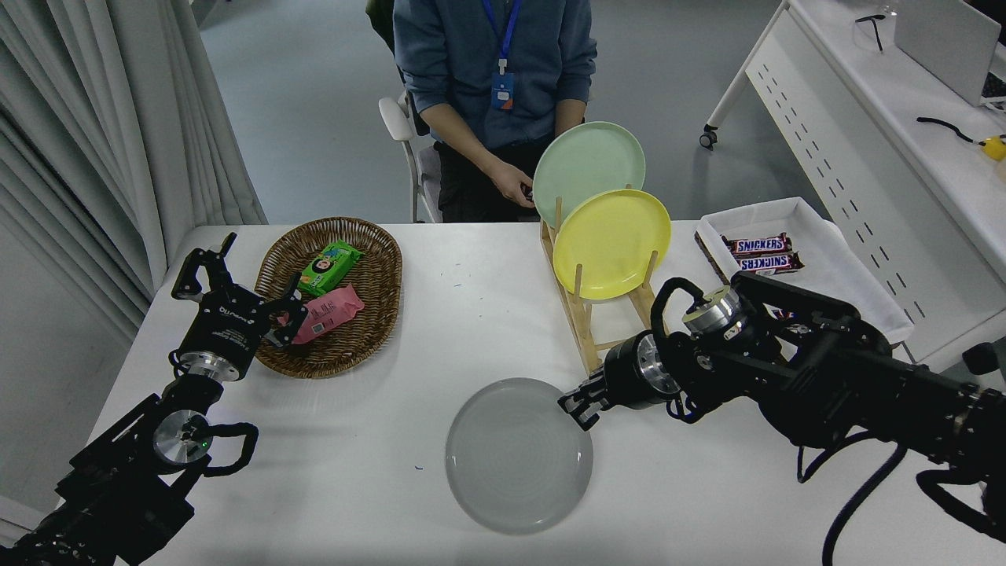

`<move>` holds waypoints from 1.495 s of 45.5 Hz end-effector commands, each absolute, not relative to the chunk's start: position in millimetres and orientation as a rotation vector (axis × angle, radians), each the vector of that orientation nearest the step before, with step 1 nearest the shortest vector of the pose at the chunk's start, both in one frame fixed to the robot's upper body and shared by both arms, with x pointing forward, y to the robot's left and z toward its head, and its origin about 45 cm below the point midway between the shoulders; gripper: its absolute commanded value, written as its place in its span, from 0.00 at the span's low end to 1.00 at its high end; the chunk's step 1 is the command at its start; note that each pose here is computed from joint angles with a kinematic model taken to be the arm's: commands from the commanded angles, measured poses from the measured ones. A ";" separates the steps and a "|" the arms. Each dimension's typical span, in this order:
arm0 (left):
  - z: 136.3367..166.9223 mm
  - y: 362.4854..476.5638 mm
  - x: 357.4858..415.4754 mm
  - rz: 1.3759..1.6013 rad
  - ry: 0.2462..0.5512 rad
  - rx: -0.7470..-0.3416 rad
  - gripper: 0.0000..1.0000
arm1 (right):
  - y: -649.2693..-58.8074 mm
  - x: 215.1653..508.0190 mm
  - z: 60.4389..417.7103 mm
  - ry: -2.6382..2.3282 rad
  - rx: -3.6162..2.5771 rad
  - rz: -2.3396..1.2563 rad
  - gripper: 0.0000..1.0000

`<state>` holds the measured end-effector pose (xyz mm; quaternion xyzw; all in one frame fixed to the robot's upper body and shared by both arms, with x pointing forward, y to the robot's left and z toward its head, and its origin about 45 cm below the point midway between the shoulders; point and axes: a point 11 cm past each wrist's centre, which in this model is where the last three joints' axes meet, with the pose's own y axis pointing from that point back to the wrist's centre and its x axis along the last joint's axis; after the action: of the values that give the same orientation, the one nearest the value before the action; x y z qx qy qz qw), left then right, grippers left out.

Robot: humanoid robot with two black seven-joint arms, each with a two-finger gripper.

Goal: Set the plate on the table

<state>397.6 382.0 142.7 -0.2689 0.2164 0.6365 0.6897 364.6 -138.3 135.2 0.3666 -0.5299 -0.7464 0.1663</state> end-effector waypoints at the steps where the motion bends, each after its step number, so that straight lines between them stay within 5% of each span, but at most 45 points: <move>1: 142.8 381.8 397.7 1.423 0.484 -0.601 1.00 | -132.1 359.6 115.7 -1.513 0.957 -2.178 0.00; 68: 142.8 381.9 397.7 1.423 0.484 -0.602 1.00 | -127.6 357.1 107.4 -1.489 0.881 -2.263 0.00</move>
<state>397.6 382.0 142.7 -0.2692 0.2165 0.6365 0.6896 357.3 -127.4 107.8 0.3065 -0.5170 -0.7857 0.1463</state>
